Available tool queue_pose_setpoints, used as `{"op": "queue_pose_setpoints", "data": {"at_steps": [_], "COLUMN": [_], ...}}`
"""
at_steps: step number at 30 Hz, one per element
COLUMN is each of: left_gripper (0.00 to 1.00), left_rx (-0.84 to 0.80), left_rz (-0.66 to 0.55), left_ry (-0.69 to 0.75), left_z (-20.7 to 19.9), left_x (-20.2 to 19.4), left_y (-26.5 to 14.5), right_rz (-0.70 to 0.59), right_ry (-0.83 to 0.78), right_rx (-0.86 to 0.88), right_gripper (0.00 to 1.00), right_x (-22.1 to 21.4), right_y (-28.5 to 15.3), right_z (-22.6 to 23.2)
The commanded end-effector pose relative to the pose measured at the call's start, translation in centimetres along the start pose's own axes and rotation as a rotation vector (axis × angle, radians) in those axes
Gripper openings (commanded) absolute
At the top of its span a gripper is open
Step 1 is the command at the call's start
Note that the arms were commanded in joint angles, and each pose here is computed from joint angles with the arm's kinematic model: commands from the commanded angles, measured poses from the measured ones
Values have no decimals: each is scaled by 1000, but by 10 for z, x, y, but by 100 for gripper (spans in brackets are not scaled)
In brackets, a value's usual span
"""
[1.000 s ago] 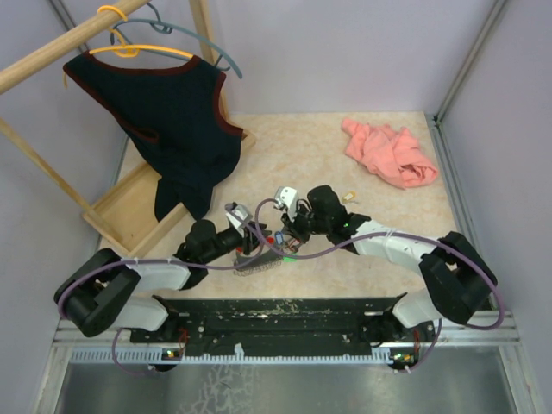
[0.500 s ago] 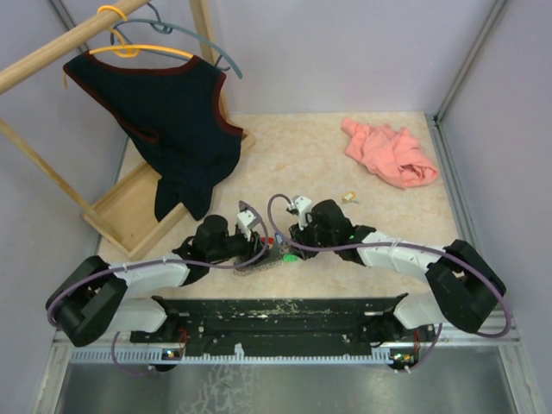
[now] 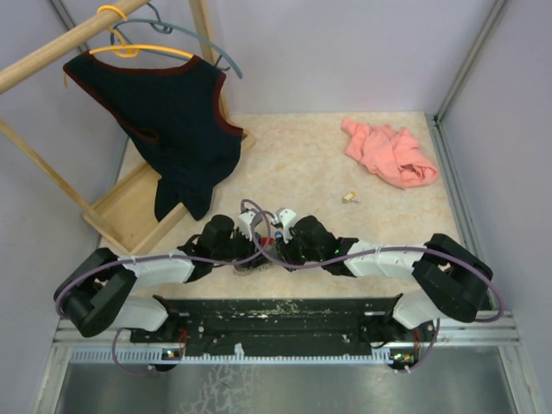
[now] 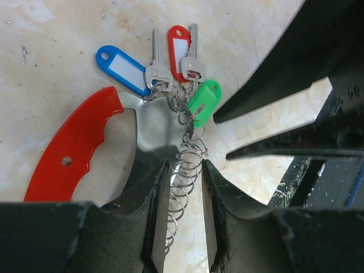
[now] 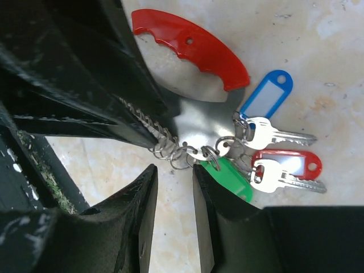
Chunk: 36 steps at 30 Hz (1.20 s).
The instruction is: Put the keys on the keyring
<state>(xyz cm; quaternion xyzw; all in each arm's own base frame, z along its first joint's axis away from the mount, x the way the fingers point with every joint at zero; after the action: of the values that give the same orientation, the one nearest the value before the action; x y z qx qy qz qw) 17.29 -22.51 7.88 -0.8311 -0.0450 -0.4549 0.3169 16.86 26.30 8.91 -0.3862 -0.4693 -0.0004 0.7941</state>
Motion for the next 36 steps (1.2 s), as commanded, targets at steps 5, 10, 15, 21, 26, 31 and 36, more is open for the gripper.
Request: {"op": "queue_pose_setpoints", "data": {"at_steps": [5, 10, 15, 21, 26, 31, 36], "left_gripper": [33, 32, 31, 29, 29, 29, 29], "left_rx": [43, 57, 60, 67, 69, 79, 79], "left_rz": [7, -2, 7, 9, 15, 16, 24], "left_ry": [-59, -65, -78, -84, -85, -79, -76], "left_z": [6, 7, 8, 10, 11, 13, 13], "left_x": [5, 4, 0, -2, -4, -5, -7], "left_y": [8, 6, 7, 7, 8, 7, 7], "right_rz": [-58, -42, -37, -6, 10, -18, -38], "right_ry": [-83, -127, -152, -197, -204, -208, -227], "right_rx": [-61, -65, -78, -113, -123, -147, -199], "right_gripper": [33, 35, 35, 34, 26, 13, 6], "right_x": [4, -1, -5, -13, -13, -5, 0], "right_y": [15, 22, 25, 28, 27, 18, 14], "right_z": [7, 13, 14, 11, 10, 10, 4]}}
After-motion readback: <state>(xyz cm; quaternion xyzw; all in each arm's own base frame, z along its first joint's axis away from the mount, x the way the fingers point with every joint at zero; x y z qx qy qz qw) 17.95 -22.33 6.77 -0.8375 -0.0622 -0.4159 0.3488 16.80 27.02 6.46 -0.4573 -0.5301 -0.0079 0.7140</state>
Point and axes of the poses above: each gripper's point midway between its finger pads, its own y axis out along the fingers, its own z axis along the line the jaws close on, x = y × z, the point moved 6 cm from there along -y, back along the fingers, and after that the axes turned 2 degrees about y, right-handed, at the moved point
